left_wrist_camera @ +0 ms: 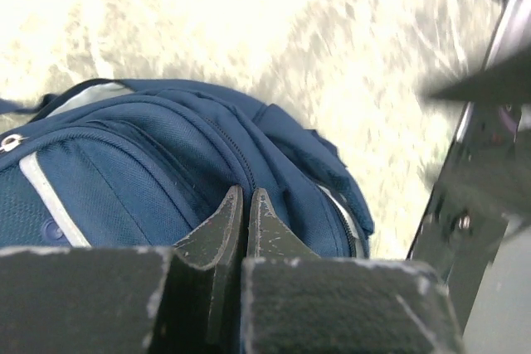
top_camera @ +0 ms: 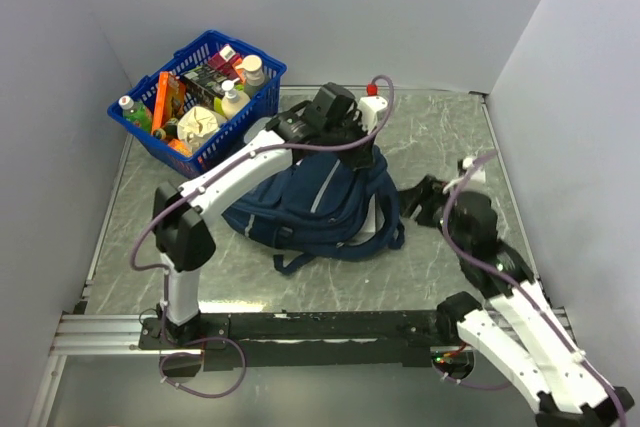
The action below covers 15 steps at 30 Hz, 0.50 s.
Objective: Pack the student bag
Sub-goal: Adjust the student bag at the center of the board, then zip the student bag at the center of the board.
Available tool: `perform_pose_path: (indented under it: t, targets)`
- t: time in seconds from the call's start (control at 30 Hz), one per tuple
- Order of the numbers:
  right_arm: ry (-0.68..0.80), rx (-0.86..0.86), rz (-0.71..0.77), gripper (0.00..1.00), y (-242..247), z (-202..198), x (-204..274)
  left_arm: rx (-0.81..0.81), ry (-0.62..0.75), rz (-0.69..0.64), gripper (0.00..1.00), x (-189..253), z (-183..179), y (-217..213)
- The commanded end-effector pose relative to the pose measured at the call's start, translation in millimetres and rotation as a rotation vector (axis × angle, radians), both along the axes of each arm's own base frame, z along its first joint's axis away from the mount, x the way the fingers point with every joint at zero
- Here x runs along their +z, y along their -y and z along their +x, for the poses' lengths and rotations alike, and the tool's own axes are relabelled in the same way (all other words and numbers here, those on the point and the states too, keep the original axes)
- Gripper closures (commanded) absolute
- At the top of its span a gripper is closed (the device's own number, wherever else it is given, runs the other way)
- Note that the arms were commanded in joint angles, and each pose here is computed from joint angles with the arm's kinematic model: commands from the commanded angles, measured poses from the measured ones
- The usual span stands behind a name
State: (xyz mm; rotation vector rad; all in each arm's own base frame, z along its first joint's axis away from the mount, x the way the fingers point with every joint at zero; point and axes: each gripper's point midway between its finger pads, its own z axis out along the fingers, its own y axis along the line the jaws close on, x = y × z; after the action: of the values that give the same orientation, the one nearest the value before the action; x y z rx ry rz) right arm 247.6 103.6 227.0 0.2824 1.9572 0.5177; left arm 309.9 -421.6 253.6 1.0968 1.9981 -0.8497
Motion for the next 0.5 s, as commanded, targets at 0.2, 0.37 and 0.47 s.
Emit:
perform_pose_path:
  t: [0.2, 0.37, 0.47]
  targets:
    - [-0.157, 0.174, -0.016, 0.29, -56, -63, -80, 0.017, 0.027, -0.191, 0.28, 52, 48, 22]
    - [-0.228, 0.298, -0.055, 0.32, -93, -81, -94, 0.049, 0.072, -0.17, 0.01, 62, 56, -44]
    - [-0.271, 0.357, -0.054, 0.37, -117, -90, -107, 0.045, 0.057, -0.195, 0.01, 71, 50, -82]
